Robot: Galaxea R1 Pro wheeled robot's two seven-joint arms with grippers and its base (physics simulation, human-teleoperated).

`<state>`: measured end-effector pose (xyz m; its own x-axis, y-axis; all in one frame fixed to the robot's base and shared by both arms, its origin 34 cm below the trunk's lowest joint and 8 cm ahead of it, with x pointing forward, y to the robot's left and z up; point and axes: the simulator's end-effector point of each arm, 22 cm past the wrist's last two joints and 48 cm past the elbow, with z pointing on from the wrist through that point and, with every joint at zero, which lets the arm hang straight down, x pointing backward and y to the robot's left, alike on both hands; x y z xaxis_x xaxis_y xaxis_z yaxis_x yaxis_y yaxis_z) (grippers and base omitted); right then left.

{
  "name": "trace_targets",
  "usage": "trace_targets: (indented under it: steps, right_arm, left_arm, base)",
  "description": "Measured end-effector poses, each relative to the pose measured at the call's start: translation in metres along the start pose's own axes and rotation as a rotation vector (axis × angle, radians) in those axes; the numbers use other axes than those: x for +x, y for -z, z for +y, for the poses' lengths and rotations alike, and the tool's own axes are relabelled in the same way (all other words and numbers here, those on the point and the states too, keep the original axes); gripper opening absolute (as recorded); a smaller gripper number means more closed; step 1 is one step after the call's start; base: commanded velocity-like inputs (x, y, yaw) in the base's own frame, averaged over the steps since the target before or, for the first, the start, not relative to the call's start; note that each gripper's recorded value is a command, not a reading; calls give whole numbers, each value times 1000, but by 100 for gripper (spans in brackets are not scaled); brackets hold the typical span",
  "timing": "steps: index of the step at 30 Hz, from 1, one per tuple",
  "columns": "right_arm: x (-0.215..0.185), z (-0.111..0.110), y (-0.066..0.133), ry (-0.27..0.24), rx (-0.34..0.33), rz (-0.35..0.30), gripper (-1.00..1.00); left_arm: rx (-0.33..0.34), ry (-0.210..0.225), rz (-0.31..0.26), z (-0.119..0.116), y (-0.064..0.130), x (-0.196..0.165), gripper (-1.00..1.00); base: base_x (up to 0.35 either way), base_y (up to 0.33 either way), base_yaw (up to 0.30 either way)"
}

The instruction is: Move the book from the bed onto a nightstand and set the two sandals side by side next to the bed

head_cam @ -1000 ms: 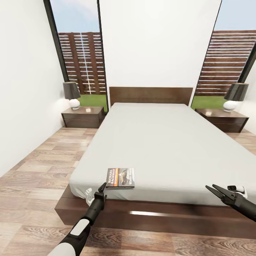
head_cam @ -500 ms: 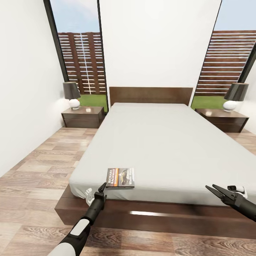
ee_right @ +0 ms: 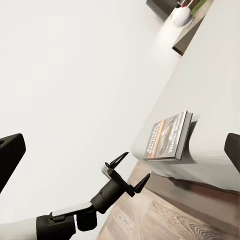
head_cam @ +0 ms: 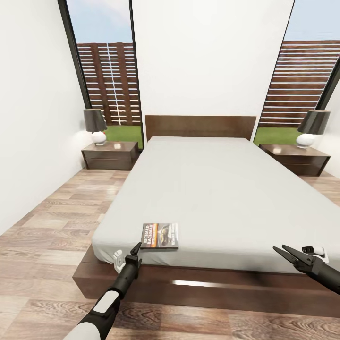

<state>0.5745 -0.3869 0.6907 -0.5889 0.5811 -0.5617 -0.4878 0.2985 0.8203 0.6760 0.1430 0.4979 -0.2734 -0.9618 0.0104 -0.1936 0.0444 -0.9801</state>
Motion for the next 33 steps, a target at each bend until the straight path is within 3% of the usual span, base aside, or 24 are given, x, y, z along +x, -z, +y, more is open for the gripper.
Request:
trace_targets:
  steps: [33]
  right_arm:
    - [0, 0, 0, 0, -1, 0, 100]
  left_arm:
    - [22, -13, -1, -8, -2, -3, 100]
  base:
    - [0, 0, 0]
